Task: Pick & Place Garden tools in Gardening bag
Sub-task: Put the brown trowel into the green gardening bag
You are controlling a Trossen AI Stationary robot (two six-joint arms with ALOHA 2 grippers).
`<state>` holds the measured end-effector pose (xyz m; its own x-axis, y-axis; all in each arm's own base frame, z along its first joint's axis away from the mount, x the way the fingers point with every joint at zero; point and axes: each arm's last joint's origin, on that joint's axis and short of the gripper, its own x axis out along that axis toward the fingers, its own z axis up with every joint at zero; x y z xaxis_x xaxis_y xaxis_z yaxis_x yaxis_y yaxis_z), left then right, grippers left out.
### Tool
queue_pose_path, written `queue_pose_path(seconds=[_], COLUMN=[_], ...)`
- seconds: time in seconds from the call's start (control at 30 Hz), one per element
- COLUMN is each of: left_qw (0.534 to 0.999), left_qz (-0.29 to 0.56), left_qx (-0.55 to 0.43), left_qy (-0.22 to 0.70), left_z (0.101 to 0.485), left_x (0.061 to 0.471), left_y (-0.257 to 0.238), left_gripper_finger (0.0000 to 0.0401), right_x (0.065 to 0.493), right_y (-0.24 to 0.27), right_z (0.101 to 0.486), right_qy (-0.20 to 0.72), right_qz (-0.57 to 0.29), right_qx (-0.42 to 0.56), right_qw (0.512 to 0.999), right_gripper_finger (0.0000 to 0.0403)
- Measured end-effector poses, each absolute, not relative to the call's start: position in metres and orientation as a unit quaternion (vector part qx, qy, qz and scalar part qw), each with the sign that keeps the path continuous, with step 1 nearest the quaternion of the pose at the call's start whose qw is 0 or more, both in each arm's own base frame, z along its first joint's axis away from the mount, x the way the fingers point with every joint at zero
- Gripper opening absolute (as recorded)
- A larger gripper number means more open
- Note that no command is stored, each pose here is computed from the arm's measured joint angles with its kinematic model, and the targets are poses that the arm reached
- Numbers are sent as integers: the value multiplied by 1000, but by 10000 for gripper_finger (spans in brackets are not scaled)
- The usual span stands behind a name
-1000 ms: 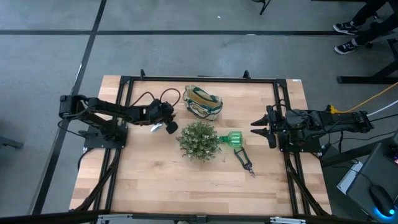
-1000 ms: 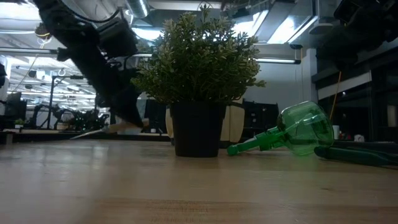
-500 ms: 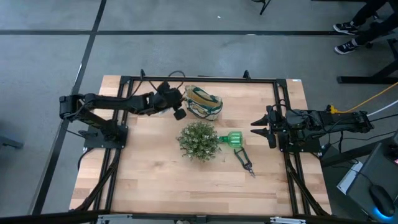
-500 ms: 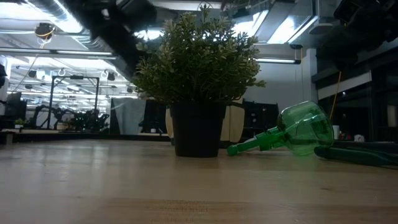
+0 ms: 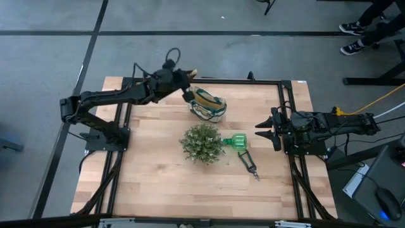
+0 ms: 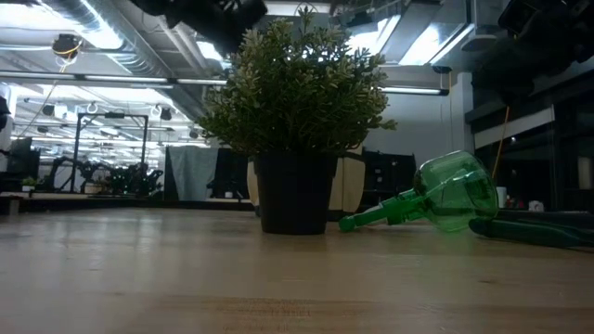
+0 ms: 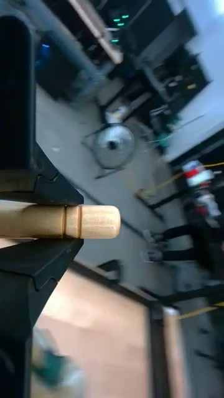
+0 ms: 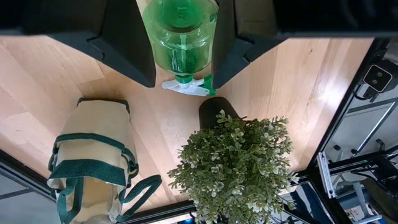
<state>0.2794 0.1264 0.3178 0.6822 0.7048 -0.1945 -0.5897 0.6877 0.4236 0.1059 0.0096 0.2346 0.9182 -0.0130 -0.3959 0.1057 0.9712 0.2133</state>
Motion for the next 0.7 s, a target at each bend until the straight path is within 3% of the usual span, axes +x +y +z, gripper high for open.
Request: queue_pose_path(seconds=[0.27,0.7], left_qw=[925,945], left_qz=[341,288], left_qx=[165,83], left_qy=[42,-128], left_z=[356,382], left_x=[283,282], left_y=[128,123], left_gripper_finger=[73,72], right_x=[106,106], right_y=[10,10], right_z=[235,235], right_qy=[200,200], right_qz=[-31,-31], right_qx=[116,116], right_qw=[972,972], right_gripper_finger=[160,160])
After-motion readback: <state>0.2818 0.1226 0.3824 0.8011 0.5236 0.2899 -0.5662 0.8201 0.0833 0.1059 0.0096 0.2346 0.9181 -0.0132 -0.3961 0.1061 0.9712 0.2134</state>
